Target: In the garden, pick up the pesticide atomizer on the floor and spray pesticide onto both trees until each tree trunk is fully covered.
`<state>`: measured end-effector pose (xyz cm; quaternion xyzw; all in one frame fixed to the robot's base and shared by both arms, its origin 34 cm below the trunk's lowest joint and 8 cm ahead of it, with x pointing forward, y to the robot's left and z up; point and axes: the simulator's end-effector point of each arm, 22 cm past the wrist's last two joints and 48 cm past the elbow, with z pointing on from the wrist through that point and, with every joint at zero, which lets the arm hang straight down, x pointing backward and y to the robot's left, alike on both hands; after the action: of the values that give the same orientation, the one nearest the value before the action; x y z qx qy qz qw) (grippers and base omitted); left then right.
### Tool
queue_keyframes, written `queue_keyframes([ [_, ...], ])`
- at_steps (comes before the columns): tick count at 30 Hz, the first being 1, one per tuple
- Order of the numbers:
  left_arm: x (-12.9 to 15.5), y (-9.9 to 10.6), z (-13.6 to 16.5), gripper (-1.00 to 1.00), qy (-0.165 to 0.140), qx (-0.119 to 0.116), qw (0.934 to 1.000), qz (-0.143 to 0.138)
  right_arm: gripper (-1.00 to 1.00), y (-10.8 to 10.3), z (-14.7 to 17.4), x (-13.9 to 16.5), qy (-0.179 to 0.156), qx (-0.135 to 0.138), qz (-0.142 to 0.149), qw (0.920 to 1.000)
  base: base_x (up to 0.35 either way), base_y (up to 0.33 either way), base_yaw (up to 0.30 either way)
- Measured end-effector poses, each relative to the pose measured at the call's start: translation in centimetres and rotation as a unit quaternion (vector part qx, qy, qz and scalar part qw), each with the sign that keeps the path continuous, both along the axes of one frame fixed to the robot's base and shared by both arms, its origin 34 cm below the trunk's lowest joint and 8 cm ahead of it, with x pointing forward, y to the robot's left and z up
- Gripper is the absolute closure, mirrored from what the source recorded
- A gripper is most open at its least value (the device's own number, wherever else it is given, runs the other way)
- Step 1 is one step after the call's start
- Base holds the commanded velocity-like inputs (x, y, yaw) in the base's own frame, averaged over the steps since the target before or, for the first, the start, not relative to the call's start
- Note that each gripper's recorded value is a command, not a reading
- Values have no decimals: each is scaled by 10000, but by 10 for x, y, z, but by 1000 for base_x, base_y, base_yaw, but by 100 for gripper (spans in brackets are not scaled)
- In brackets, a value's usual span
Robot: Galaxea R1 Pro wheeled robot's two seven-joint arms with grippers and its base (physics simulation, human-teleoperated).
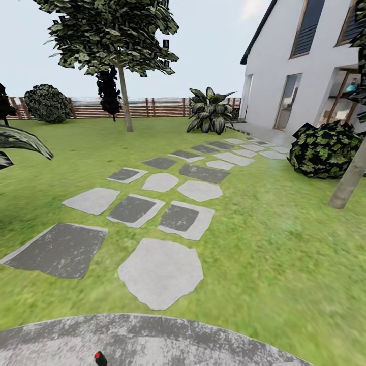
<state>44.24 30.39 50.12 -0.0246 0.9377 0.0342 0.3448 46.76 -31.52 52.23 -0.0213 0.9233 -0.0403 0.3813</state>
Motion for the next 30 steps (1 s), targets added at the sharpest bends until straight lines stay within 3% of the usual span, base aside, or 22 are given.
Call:
queue_keyframes([
  [7,0,1,0,-100,0,8,10000,5,-100,0,0,0,2,-2,8,10000,273,-189,59],
  [22,0,3,0,-100,-1,10,10000,30,-100,1,0,0,4,2,5,10000,258,-205,263],
  [30,0,3,0,-100,0,9,10000,34,-100,1,0,0,-2,4,6,10000,159,-247,62],
])
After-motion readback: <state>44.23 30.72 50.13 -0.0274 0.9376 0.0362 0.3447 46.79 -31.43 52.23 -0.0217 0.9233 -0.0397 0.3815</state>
